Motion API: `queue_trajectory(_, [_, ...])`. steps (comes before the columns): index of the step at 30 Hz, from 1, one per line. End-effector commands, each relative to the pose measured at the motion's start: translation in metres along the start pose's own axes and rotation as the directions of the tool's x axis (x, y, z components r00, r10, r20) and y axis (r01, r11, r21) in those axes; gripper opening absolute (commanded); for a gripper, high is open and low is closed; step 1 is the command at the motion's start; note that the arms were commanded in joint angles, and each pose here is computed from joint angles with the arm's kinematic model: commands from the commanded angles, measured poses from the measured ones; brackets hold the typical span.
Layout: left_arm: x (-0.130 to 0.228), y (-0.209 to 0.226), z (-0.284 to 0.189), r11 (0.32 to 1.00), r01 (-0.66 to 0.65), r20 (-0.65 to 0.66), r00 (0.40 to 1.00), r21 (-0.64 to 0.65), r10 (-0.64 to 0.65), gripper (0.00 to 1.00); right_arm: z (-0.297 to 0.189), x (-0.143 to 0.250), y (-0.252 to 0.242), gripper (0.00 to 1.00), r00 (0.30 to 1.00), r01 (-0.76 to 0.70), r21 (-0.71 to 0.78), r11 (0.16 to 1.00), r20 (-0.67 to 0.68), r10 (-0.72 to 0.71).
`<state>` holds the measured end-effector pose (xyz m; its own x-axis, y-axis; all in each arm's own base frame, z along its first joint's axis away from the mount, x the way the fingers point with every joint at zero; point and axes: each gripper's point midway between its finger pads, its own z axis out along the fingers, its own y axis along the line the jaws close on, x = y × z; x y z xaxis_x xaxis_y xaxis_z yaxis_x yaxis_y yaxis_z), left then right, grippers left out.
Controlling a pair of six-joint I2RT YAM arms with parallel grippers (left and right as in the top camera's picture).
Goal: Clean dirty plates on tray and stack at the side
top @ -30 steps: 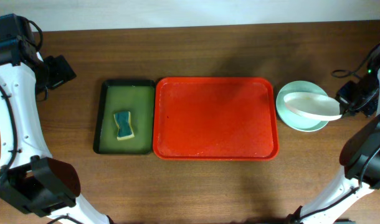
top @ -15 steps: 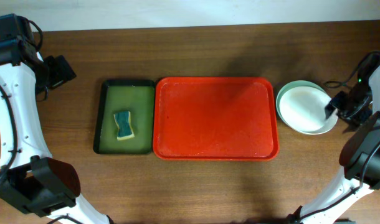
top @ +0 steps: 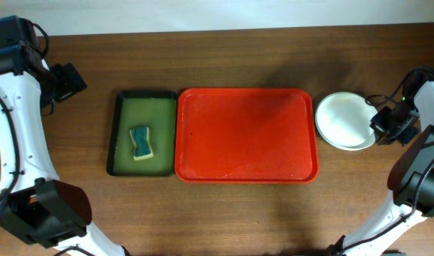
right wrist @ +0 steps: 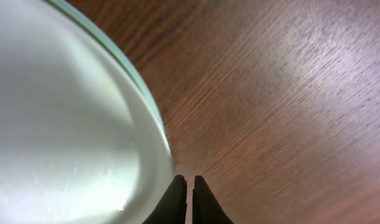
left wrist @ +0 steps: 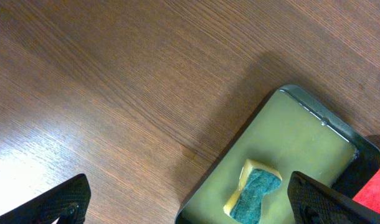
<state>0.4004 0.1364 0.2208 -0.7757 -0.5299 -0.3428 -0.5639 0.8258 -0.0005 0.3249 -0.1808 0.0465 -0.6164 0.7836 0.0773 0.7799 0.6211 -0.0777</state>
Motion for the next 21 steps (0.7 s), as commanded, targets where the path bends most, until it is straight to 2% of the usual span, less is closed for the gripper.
queue_trajectory(1, [-0.001, 0.001, -0.002, 1.000, 0.011, 0.007, 1.000, -0.003, -0.011, 0.99, -0.022, -0.007, 0.007, 0.24, 0.995, 0.094, -0.028, 0.995, 0.044, -0.093])
queue_trajectory(3, [-0.001, 0.001, -0.002, 1.000, 0.011, 0.007, 1.000, -0.003, -0.011, 0.99, -0.024, 0.006, 0.001, 0.39, 0.994, 0.112, -0.010, 0.994, -0.011, -0.112])
queue_trajectory(5, [-0.001, 0.001, -0.002, 1.000, 0.011, 0.007, 1.000, -0.003, -0.011, 0.99, -0.025, 0.022, 0.004, 0.68, 0.990, 0.112, -0.042, 0.993, -0.078, -0.115])
queue_trajectory(6, [-0.001, 0.001, -0.002, 1.000, 0.011, 0.007, 1.000, -0.003, -0.011, 0.99, -0.025, 0.026, 0.010, 0.72, 0.987, 0.126, -0.081, 0.989, -0.093, -0.134])
queue_trajectory(8, [-0.001, 0.001, -0.002, 1.000, 0.011, 0.007, 1.000, -0.003, -0.011, 1.00, -0.029, 0.037, 0.033, 0.73, 0.924, 0.351, -0.224, 0.909, -0.077, -0.376])
queue_trajectory(10, [-0.001, 0.001, -0.002, 1.000, 0.011, 0.007, 1.000, -0.003, -0.011, 0.99, -0.028, 0.049, 0.052, 0.78, 0.844, 0.511, -0.223, 0.830, -0.052, -0.534])
queue_trajectory(11, [-0.001, 0.001, -0.002, 1.000, 0.011, 0.007, 1.000, -0.003, -0.011, 0.99, -0.028, 0.057, 0.062, 1.00, 0.811, 0.564, -0.195, 0.802, -0.053, -0.583])
queue_trajectory(15, [-0.001, 0.001, -0.002, 1.000, 0.011, 0.007, 1.000, -0.003, -0.011, 0.99, -0.027, 0.075, 0.087, 0.99, 0.746, 0.653, -0.142, 0.744, -0.047, -0.664])
queue_trajectory(21, [-0.001, 0.001, -0.002, 1.000, 0.011, 0.007, 1.000, -0.003, -0.011, 0.99, -0.027, 0.077, 0.090, 0.99, 0.739, 0.661, -0.141, 0.737, -0.047, -0.672])
